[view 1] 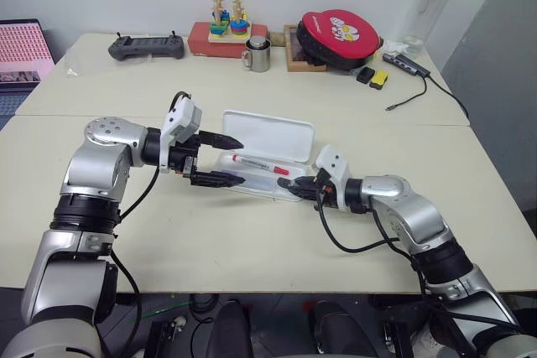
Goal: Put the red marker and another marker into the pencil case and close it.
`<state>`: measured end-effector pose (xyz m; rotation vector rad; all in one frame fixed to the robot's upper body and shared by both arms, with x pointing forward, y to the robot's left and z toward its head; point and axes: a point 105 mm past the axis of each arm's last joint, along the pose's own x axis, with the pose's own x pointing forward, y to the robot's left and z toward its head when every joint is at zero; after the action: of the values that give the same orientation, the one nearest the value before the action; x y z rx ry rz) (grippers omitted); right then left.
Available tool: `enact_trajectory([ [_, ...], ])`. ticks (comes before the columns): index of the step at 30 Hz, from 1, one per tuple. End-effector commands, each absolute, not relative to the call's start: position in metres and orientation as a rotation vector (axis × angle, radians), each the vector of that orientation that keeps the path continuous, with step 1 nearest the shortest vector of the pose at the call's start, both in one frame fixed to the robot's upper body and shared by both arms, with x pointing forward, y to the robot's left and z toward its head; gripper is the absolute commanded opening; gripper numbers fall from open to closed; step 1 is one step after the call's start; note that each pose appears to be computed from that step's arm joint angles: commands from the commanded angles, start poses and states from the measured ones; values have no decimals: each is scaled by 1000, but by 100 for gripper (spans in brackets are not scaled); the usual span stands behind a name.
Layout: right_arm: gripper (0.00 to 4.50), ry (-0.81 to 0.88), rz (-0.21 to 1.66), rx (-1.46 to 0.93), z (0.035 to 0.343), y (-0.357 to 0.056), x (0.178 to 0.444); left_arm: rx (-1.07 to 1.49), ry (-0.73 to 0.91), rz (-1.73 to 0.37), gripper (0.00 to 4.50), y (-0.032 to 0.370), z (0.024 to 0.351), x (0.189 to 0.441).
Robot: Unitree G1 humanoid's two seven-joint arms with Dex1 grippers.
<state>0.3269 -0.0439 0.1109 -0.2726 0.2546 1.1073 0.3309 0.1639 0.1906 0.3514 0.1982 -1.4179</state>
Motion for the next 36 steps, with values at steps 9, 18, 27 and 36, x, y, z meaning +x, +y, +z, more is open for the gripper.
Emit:
enact_trajectory([
  [9, 387, 15, 1095, -101, 178, -45, 338, 222, 44, -1337, 450, 166, 227, 345],
  [18, 390, -119, 654, 72, 237, -101, 420, 88, -51, -1308, 450, 165, 251, 357],
  [27, 164, 81, 515, -53, 196, -117, 456, 103, -77, -1283, 450, 170, 253, 359],
  [36, 4, 127, 807, -82, 185, -75, 430, 142, -38, -1244, 450, 183, 245, 357],
])
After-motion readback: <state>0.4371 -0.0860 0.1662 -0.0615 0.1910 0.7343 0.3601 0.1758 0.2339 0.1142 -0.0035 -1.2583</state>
